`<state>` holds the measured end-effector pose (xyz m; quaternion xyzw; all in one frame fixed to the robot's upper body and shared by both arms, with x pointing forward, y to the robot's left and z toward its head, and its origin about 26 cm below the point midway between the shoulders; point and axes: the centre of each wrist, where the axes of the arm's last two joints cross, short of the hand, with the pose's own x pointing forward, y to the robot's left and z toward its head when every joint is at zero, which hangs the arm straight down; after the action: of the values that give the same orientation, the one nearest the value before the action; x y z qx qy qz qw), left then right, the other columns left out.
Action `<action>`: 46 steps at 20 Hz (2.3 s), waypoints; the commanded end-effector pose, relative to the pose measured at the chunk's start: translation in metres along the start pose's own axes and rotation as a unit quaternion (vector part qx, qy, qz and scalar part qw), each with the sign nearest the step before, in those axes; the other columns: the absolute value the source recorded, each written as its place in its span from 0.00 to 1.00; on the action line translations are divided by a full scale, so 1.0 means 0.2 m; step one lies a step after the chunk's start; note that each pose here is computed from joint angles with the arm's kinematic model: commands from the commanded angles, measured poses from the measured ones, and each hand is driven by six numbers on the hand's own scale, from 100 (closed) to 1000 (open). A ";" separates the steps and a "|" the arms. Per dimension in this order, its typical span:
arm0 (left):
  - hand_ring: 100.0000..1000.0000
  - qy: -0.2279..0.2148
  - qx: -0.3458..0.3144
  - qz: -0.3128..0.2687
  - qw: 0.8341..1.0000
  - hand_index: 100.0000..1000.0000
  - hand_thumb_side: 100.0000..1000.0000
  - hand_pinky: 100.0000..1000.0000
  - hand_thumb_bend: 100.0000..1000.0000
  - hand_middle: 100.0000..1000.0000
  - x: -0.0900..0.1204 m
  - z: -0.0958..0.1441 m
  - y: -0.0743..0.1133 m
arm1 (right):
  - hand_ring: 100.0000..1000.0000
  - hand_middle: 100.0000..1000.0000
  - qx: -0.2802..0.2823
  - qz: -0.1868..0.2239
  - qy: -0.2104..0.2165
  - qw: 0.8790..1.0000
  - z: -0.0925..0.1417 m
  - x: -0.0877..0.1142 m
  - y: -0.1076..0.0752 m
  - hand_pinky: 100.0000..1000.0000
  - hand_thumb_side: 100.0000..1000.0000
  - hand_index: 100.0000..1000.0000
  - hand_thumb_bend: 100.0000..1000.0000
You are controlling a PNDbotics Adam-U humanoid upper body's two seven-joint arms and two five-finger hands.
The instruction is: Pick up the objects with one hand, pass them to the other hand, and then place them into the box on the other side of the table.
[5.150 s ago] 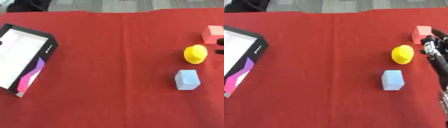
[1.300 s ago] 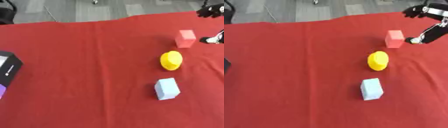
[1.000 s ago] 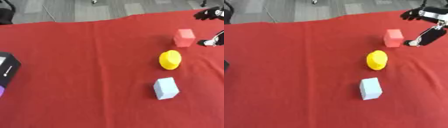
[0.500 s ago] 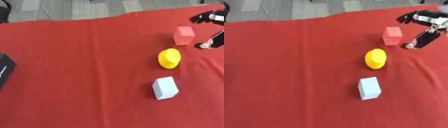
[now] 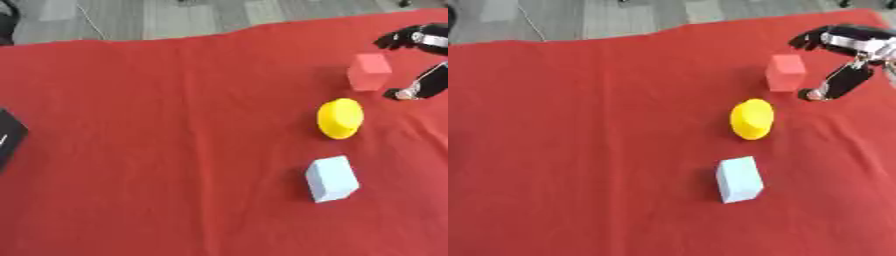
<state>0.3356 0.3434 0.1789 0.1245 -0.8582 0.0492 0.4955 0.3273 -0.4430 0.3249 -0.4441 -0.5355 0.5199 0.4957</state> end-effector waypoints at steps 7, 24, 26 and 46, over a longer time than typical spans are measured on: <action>0.72 -0.017 -0.002 -0.005 1.000 0.71 0.79 0.72 0.09 0.72 0.05 -0.02 0.02 | 0.90 0.86 -0.037 0.010 0.023 0.999 0.04 -0.03 -0.10 0.93 0.00 0.93 0.25; 0.72 -0.020 -0.001 -0.002 1.000 0.71 0.80 0.72 0.09 0.72 0.06 -0.02 0.02 | 0.90 0.86 -0.041 0.013 0.028 0.999 0.06 -0.02 -0.10 0.93 0.00 0.93 0.25; 0.72 -0.020 0.000 -0.001 1.000 0.71 0.80 0.72 0.09 0.72 0.06 -0.02 0.02 | 0.90 0.87 -0.040 0.014 0.032 0.999 0.06 -0.03 -0.09 0.93 0.00 0.93 0.25; 0.72 -0.017 -0.004 -0.001 1.000 0.71 0.82 0.72 0.07 0.72 0.06 -0.02 0.01 | 0.86 0.72 -0.063 0.010 0.042 0.997 0.05 -0.04 -0.08 0.92 0.00 0.85 0.10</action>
<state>0.3350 0.3427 0.1801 0.1211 -0.8590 0.0485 0.4950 0.3241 -0.4534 0.3254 -0.4864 -0.5366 0.4753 0.4994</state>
